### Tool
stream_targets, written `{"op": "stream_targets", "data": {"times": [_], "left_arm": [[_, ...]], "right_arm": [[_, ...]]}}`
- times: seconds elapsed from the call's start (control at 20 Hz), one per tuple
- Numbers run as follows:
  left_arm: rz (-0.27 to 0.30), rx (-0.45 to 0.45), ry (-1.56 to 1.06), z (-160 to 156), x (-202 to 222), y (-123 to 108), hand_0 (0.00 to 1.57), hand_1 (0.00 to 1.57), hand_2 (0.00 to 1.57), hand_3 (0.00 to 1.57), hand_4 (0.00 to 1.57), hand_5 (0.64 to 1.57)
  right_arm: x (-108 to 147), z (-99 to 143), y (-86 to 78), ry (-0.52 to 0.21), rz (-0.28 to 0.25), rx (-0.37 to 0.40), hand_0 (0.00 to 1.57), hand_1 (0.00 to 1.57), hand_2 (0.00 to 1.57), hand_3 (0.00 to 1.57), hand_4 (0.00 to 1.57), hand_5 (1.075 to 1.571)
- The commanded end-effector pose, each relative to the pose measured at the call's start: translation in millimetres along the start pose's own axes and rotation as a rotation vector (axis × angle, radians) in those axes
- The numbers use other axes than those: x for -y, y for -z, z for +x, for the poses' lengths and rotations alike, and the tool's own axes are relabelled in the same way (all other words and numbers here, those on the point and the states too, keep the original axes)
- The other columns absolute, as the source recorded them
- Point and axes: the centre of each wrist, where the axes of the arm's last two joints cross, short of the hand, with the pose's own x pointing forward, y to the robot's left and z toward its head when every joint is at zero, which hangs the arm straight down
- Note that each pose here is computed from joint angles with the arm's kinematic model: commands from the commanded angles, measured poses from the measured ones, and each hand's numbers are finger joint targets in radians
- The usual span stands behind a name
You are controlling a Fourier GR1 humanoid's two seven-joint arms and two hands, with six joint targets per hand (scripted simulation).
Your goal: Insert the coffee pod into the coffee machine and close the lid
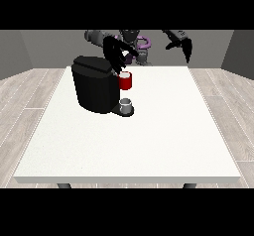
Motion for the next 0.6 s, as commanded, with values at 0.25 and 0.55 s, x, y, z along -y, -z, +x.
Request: {"op": "stream_targets", "data": {"times": [0.25, 0.55], "left_arm": [[-0.084, 0.079, 0.008, 19, 7, 25, 0.00, 0.00, 0.00, 0.00, 0.35, 1.571], [-0.175, 0.120, -0.001, 30, 18, 37, 0.00, 0.00, 0.00, 0.00, 0.31, 1.571]], "right_arm": [[-14, 82, -15.5, 0.018, 0.055, 0.323, 0.00, 0.00, 0.00, 0.00, 0.00, 1.571], [18, 92, -18.1, 0.014, -0.013, 0.314, 0.00, 0.00, 0.00, 0.00, 0.00, 1.571]]}}
